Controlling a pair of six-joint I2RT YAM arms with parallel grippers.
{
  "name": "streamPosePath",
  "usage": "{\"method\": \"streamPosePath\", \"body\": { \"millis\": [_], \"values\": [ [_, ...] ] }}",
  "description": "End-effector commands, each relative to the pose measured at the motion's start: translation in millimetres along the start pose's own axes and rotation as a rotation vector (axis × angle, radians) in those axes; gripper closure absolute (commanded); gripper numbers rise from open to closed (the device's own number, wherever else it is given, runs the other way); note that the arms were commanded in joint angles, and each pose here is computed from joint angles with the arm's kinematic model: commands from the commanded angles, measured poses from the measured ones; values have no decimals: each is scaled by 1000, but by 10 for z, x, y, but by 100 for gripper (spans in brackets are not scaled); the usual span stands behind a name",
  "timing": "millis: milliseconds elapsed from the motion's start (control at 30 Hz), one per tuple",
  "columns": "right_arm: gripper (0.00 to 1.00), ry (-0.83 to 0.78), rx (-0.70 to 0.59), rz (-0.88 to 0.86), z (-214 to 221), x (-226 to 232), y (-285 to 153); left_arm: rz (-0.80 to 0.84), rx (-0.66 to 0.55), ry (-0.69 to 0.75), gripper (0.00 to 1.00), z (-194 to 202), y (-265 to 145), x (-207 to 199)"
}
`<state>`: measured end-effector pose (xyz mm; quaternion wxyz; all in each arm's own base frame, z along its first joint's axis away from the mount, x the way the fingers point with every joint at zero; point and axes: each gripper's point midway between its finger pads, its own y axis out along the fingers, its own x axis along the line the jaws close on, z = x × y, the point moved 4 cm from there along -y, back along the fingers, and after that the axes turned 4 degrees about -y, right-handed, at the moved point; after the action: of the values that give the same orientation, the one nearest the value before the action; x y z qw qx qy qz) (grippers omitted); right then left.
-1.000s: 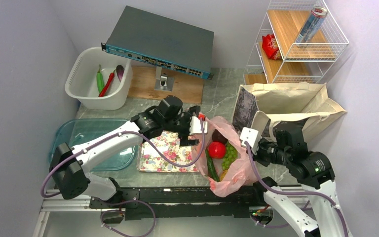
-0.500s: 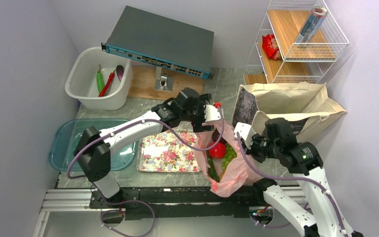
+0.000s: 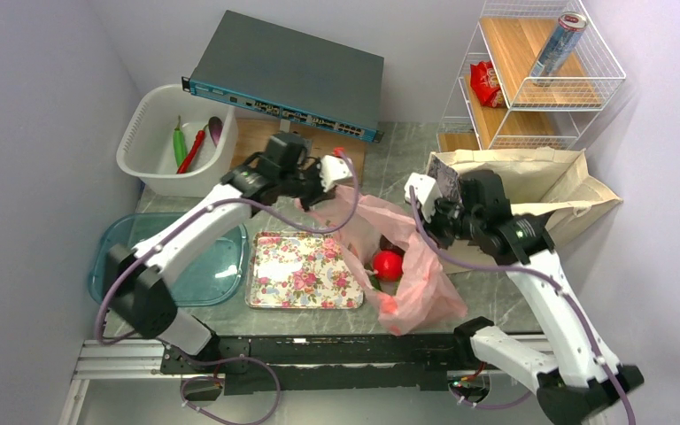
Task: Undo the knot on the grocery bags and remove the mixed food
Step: Pick up the fake vegetable from the takeout bag.
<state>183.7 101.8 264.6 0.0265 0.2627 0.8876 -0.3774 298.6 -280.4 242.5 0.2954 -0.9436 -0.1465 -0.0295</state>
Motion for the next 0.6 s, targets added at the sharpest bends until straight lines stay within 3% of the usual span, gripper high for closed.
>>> {"method": "streamPosePath", "body": {
  "millis": [0, 167, 333, 433, 567],
  "values": [
    [100, -41, -184, 79, -617, -384, 5, -39, -161, 109, 100, -380, -582, -145],
    [100, -92, -220, 89, -775, -427, -127, 37, -130, 145, 100, -105, -678, -494],
    [100, -76, -92, -17, -215, -16, -84, 141, 2, 179, 97, 389, -481, -928],
    [100, -62, -40, -78, 72, 248, -116, 153, 58, 134, 51, 471, -508, -998],
    [100, -40, -8, -137, 264, 490, -209, 60, -73, 211, 31, 263, -816, -944]
  ]
}}
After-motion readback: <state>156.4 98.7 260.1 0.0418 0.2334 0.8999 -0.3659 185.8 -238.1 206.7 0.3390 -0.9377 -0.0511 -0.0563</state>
